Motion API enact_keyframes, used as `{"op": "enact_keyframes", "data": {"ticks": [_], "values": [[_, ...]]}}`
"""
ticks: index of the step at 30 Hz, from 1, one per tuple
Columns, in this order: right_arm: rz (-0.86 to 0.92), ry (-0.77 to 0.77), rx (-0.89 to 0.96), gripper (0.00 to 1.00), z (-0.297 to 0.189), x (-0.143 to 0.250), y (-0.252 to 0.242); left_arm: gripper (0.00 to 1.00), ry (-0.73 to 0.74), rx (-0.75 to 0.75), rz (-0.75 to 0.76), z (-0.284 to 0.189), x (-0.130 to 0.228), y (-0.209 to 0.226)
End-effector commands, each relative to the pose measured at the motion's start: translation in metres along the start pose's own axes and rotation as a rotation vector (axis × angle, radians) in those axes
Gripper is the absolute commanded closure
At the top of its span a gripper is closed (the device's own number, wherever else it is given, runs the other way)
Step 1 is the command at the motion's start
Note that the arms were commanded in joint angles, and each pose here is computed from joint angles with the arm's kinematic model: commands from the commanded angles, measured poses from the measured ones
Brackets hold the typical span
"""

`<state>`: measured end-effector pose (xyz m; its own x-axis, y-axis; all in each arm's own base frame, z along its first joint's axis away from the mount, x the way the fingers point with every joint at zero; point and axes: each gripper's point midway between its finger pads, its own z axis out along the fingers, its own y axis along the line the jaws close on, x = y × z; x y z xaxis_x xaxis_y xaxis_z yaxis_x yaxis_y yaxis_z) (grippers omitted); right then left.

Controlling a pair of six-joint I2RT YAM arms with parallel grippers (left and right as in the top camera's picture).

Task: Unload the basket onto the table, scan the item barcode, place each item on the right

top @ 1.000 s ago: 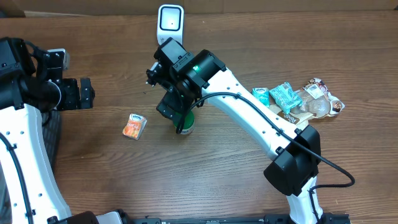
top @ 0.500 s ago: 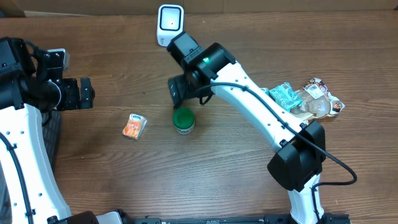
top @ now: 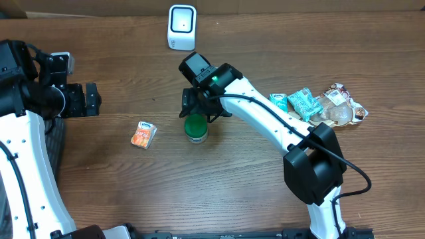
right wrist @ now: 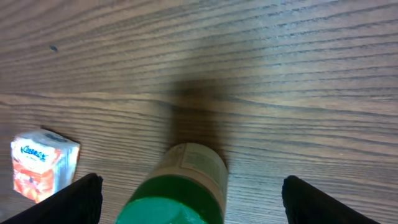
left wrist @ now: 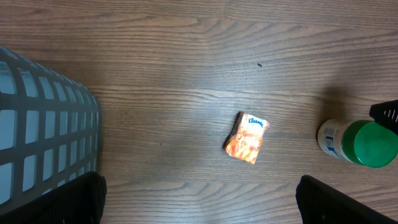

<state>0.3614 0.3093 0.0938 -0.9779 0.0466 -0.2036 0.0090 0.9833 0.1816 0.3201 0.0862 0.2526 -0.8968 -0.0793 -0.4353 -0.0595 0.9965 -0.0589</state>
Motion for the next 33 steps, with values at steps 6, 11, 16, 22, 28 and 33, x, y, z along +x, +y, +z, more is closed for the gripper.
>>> {"op": "enact_keyframes", "data": {"ticks": [6,11,16,22,28,33], "values": [[-0.024,0.013,-0.024,0.11,0.001,0.018,0.017,0.0,-0.009,-0.009,0.024,-0.002,-0.003,0.003],[-0.039,0.023,-0.019,0.11,0.006,0.026,0.019,0.0,-0.009,-0.009,0.024,-0.002,-0.003,0.003],[-0.04,0.031,-0.012,0.13,0.01,0.03,0.017,0.0,-0.009,-0.009,0.024,-0.002,-0.003,0.003],[-0.019,0.042,-0.004,0.16,0.02,0.036,0.012,0.0,-0.009,-0.009,0.024,-0.002,-0.003,0.003],[-0.028,0.05,0.001,0.22,0.024,0.04,0.011,0.0,-0.009,-0.01,0.024,-0.002,-0.003,0.003],[-0.077,0.053,0.002,0.3,0.024,0.041,0.01,0.0,-0.009,-0.009,0.024,-0.002,-0.003,0.003]]}}
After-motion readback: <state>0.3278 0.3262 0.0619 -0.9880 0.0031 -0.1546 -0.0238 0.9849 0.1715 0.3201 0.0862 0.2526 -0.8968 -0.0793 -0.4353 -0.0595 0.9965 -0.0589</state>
